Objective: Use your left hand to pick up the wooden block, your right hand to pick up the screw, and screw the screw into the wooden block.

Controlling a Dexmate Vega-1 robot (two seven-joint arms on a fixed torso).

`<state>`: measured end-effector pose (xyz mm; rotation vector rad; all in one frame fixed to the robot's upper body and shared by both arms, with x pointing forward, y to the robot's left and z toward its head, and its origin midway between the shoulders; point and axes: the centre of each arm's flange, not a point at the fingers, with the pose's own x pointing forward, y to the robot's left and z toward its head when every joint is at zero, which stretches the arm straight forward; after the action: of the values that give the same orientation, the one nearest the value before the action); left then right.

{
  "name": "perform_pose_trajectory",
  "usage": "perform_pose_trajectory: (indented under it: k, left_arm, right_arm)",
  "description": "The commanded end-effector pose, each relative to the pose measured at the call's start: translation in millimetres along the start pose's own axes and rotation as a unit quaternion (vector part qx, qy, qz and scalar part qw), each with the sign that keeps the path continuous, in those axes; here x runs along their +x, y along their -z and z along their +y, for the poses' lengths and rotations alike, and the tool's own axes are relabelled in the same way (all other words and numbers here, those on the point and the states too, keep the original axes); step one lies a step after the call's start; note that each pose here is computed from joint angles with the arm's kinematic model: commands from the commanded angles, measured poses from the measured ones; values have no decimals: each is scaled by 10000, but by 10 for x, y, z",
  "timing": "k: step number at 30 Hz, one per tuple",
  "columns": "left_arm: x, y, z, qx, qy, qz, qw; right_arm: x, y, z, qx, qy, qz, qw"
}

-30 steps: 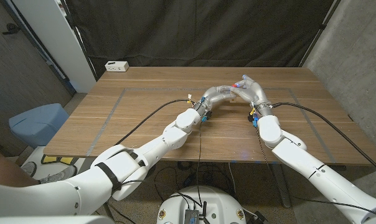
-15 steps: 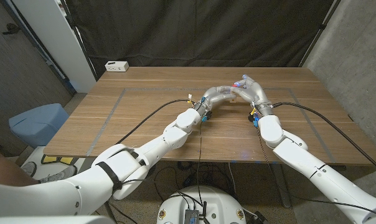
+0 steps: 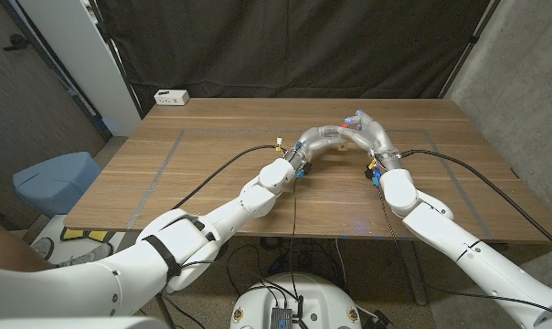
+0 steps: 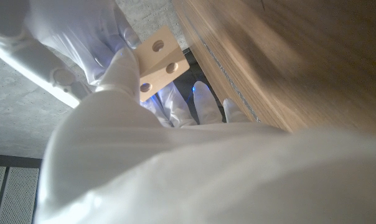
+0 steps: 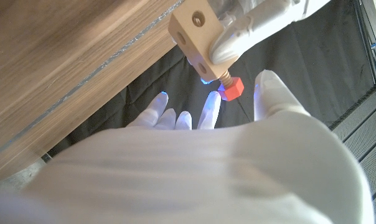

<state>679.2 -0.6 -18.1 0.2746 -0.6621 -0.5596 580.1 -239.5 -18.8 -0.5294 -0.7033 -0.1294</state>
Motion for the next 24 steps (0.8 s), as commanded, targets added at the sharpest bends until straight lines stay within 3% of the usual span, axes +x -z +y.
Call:
perform_pose_trajectory:
  k: [1,15,24]
  left_arm:
    - [11,-14,3,35,12,-20,10000]
    - [-4,-13,20,69,-1,-28,10000]
    - [-23,-22,26,96,-8,-55,9999]
  right_arm:
    - [24,-8,-31,-1,-86,-44,10000]
    - [13,-38,-65,-63,-186,-42,9998]
    - [13,-124,-120,-187,-281,56,9994]
